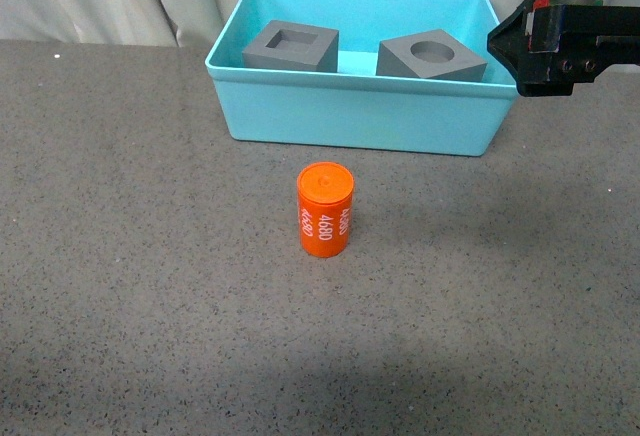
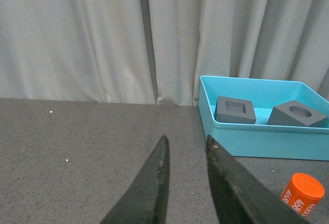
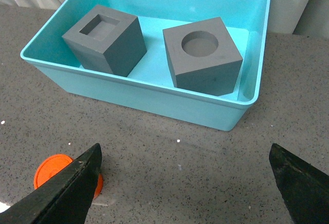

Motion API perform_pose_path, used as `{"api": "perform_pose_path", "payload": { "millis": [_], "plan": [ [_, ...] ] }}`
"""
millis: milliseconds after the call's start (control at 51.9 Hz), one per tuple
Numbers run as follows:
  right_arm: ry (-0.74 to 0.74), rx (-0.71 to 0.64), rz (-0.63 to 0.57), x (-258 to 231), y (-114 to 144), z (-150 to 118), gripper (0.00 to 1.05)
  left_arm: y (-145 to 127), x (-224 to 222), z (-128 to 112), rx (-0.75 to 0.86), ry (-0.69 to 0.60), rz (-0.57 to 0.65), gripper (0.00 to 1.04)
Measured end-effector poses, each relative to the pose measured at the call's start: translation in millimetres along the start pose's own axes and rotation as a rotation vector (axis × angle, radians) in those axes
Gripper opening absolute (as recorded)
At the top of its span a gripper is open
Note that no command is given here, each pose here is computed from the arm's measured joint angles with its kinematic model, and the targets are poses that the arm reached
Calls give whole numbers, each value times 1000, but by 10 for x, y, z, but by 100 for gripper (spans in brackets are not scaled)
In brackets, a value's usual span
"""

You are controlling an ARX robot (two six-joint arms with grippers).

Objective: Place gray and orange parts in blue box

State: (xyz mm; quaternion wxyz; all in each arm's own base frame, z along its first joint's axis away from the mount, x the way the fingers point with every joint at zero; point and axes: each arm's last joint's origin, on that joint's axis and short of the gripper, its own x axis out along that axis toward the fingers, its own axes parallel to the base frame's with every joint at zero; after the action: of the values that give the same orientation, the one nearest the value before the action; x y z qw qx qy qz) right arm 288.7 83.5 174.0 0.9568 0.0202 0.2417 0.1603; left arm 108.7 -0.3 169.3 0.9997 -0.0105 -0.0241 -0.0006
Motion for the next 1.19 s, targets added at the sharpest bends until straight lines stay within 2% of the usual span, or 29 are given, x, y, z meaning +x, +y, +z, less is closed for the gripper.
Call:
{"api": "perform_pose_path", "payload": {
  "millis": [96,443,558,616,674,712,770,943,963,1194],
  "plan": [
    [0,0,0,0,0,0,95,1,-59,-16,5,27,0,3],
    [0,0,0,-1,-2,1,95,0,-117,1,12,36,-1,5],
    [0,0,-1,-1,-2,1,95,0,-117,2,13,35,-1,20],
    [-2,-1,-5,0,-3,0,95,0,-117,2,13,35,-1,35],
    [-88,-109,-129,22,36,10,95,1,-117,2,13,35,0,47],
    [-104,-160,-145,39,61,22,95,0,-117,2,13,35,-1,53],
    [-81,-227,-117,77,111,38,95,0,-118,2,13,35,-1,62],
    [76,-337,148,320,405,22,95,0,-118,2,13,35,-1,98],
    [95,-339,167,344,432,18,95,0,-118,2,14,35,-1,100],
    [283,-349,272,611,663,-87,95,0,-118,2,16,35,-1,98]
  ]
}}
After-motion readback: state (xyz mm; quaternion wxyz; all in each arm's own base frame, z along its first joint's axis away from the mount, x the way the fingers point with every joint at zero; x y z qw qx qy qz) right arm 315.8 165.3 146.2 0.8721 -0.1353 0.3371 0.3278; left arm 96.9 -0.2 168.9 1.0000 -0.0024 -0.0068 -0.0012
